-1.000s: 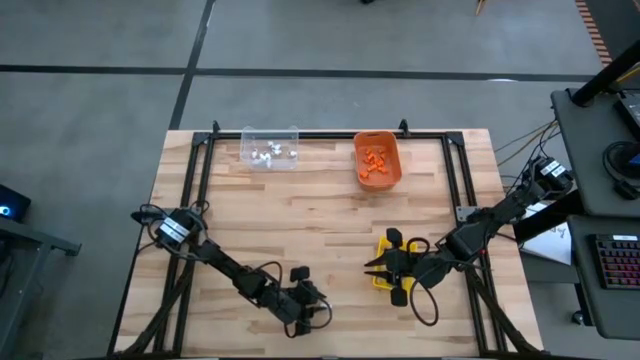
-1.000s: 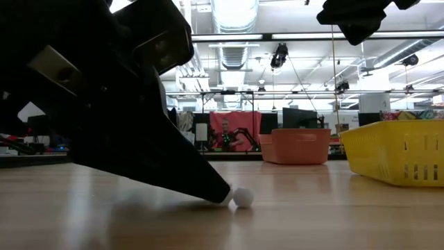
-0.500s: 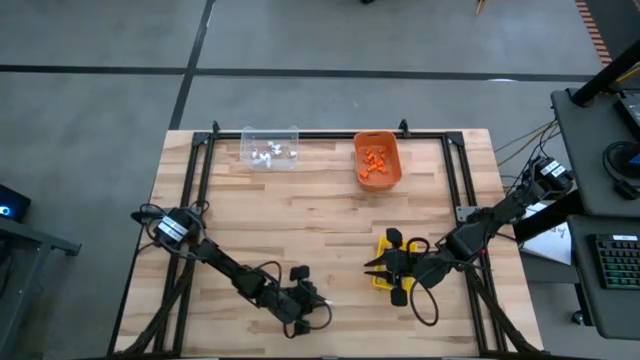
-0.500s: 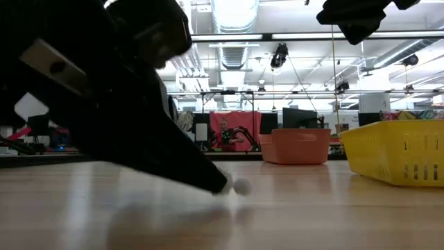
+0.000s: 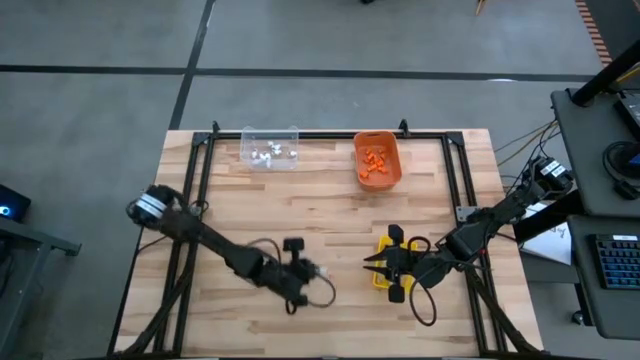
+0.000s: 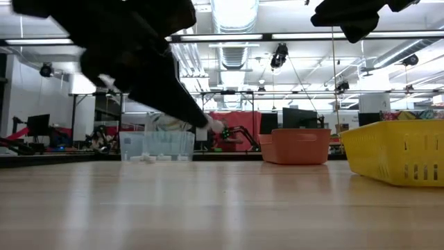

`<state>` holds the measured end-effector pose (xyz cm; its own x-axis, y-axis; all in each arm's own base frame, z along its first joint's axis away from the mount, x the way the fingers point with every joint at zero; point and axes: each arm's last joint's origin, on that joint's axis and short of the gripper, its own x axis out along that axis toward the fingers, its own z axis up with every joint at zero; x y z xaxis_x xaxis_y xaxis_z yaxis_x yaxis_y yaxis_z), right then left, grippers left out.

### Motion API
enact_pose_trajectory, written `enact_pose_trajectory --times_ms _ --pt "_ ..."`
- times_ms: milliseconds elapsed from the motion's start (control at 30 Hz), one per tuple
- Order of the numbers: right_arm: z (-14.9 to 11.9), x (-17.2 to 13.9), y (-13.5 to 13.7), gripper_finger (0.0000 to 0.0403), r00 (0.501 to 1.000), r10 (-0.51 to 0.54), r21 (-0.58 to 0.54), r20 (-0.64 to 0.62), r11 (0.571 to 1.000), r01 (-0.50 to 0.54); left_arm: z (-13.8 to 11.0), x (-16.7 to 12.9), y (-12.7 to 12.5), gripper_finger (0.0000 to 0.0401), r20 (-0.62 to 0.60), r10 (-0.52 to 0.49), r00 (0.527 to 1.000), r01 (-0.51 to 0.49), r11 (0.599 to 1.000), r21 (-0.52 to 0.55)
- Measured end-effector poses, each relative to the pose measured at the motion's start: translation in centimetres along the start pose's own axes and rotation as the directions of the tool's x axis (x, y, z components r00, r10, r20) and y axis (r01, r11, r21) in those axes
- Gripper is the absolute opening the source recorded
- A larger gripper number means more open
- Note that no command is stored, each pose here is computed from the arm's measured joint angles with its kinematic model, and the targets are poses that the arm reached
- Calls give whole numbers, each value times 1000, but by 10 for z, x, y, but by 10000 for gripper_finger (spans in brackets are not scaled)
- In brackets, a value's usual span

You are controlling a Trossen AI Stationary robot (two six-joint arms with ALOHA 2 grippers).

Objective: Sort Halloween decoration
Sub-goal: Put the white skeleton toy into the transparent bin

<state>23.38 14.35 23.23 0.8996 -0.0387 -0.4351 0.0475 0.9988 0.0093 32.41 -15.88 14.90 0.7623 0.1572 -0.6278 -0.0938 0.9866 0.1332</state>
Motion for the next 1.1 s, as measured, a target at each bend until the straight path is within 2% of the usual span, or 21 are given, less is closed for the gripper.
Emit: enact_pose_trajectory --times_ms 167,333,433,600,667,767,833,933,1000,1100 --pt "0 0 0 73 1000 0 0 2 1000 0 17 -21 57 2 -94 193 977 -189 981 52" --pt "0 0 0 73 1000 -7 1 5 1000 7 29 -47 135 2 -206 395 895 -402 916 8" --pt "1 0 -1 73 999 -28 2 15 1000 28 30 -60 188 2 -287 485 826 -520 852 -59" --pt "2 0 -2 73 997 -72 -1 34 997 72 23 -71 272 2 -362 605 709 -684 714 -147" --pt "2 1 -4 73 996 -79 -12 36 997 80 15 -72 303 2 -398 604 690 -706 683 -187" --pt "3 3 -7 73 995 -91 -9 37 996 92 -1 -69 342 2 -426 520 740 -657 694 -295" --pt "4 4 -8 73 995 -97 -4 39 995 97 -13 -68 361 2 -444 482 755 -641 684 -348" --pt "4 4 -8 73 994 -98 -4 38 995 98 -27 -66 379 9 -494 478 726 -676 629 -385" --pt "4 4 -8 73 995 -97 -3 38 995 97 -34 -64 384 20 -517 472 714 -685 624 -377" --pt "4 4 -8 73 995 -98 -3 35 995 98 -37 -60 386 45 -531 461 711 -681 639 -357"
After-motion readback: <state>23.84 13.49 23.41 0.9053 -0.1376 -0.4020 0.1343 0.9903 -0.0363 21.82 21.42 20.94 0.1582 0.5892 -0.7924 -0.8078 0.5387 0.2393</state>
